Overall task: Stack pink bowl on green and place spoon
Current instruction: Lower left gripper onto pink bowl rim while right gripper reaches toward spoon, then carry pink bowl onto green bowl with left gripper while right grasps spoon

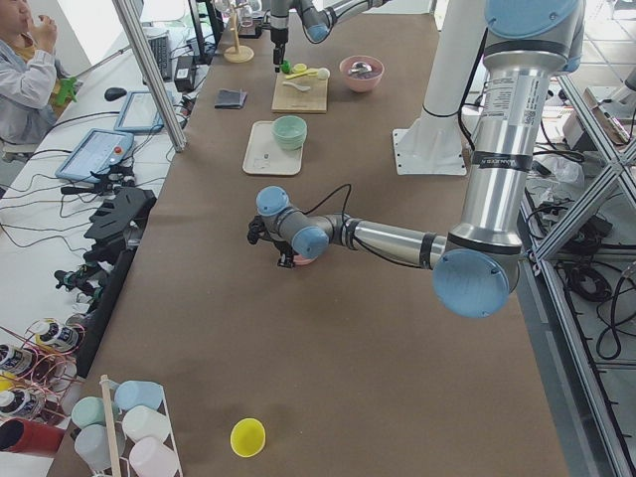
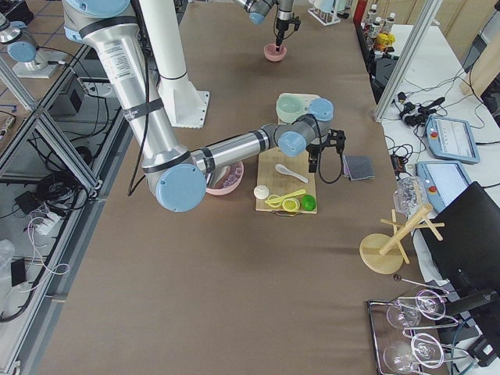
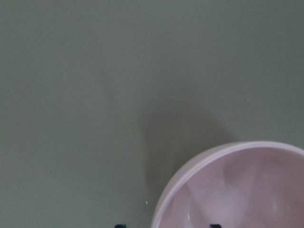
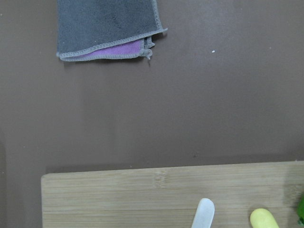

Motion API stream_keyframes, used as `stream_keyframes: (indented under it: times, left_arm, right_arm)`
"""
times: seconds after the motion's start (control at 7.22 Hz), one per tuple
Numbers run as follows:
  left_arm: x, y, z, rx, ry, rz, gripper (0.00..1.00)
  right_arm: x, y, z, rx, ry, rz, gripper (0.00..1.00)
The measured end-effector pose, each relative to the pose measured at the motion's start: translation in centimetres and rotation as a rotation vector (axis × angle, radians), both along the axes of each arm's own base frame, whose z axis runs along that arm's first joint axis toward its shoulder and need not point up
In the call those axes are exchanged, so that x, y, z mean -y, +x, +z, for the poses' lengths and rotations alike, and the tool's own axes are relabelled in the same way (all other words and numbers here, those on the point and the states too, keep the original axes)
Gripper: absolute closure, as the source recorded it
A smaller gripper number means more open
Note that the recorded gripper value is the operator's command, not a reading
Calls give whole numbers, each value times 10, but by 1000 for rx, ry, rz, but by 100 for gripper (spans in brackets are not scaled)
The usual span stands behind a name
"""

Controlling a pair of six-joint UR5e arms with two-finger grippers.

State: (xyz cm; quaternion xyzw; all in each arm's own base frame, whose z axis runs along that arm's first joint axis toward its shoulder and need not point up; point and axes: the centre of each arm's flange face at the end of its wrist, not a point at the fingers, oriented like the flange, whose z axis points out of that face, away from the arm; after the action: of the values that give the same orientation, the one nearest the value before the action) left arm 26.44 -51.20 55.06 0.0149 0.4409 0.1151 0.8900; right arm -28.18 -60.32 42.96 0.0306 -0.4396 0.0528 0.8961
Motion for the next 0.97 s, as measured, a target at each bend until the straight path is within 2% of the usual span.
stream_keyframes:
  times: [0.14, 0.42, 0.69, 0.97]
  left_arm:
    - [10, 9, -34, -43, -1, 3, 100]
    - [46, 40, -175, -126, -91, -73, 100]
    - [62, 100, -329, -124, -160, -166, 100]
    - [63, 168, -411, -115, -187, -203, 100]
  right_arm:
    - [-2, -6, -2, 1, -3, -2, 0]
    - [-9, -21, -5, 5, -29, 3, 0]
    - [-23, -46, -1, 4, -93, 7, 0]
    - [-33, -57, 6, -5, -126, 13, 0]
